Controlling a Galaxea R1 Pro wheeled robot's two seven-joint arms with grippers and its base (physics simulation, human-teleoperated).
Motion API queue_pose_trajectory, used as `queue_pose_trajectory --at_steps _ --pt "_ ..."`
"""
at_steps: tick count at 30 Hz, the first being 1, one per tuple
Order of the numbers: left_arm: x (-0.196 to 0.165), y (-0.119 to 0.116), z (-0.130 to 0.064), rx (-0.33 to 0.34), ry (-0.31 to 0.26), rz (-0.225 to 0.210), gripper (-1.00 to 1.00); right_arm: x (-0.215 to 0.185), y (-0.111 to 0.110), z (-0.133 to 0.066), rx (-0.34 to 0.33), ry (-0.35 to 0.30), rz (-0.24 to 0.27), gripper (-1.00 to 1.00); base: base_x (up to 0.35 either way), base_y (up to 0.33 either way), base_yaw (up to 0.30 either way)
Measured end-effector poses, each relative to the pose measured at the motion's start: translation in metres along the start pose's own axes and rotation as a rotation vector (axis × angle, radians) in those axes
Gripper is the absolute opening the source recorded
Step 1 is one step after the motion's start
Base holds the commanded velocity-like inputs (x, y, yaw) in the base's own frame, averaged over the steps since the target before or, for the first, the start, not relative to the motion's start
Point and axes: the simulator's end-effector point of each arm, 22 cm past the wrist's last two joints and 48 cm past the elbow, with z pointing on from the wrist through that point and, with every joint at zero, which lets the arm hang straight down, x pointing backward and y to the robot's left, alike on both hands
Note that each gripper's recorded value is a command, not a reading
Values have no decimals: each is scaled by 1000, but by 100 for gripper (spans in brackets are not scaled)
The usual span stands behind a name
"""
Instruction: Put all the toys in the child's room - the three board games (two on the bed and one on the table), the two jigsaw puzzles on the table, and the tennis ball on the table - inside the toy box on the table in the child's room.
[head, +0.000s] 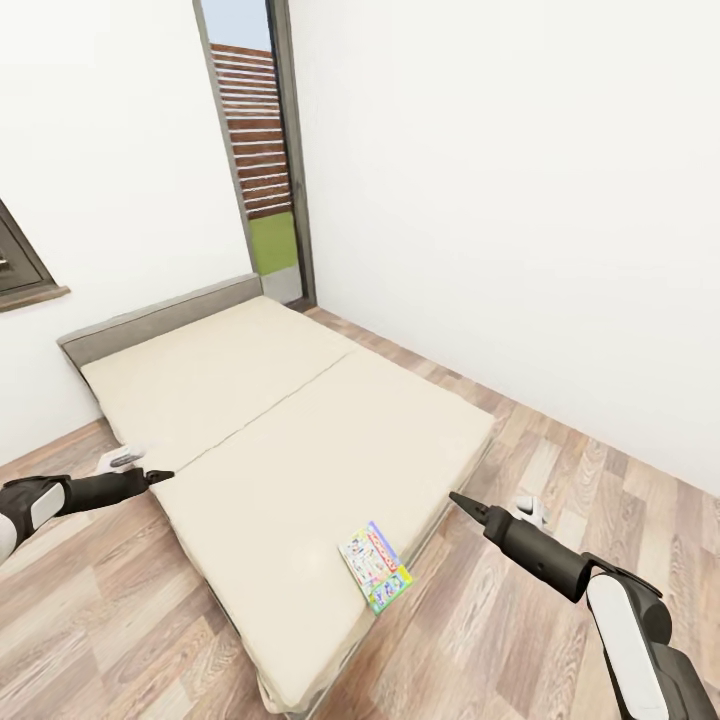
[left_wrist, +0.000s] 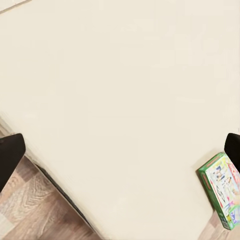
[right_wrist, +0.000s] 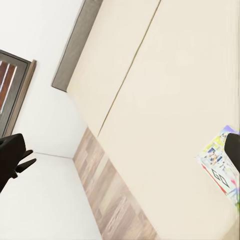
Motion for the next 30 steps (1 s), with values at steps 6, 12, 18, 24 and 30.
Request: queue_pose_trajectory --at_steps 6,12,18,24,30 --pt "1 -2 1 3 1 1 100 0 0 0 1 0 0 100 0 -270 1" --pt "1 -2 2 4 1 1 100 0 0 0 1 1 1 100 0 -288 0" --pt "1 -2 2 4 1 1 100 0 0 0 1 0 0 100 0 -290 0" --pt "1 -3 2 4 1 1 100 0 0 0 0 0 1 100 0 -290 0" --pt "1 -3 2 5 1 1 100 0 0 0 0 0 1 100 0 -291 0"
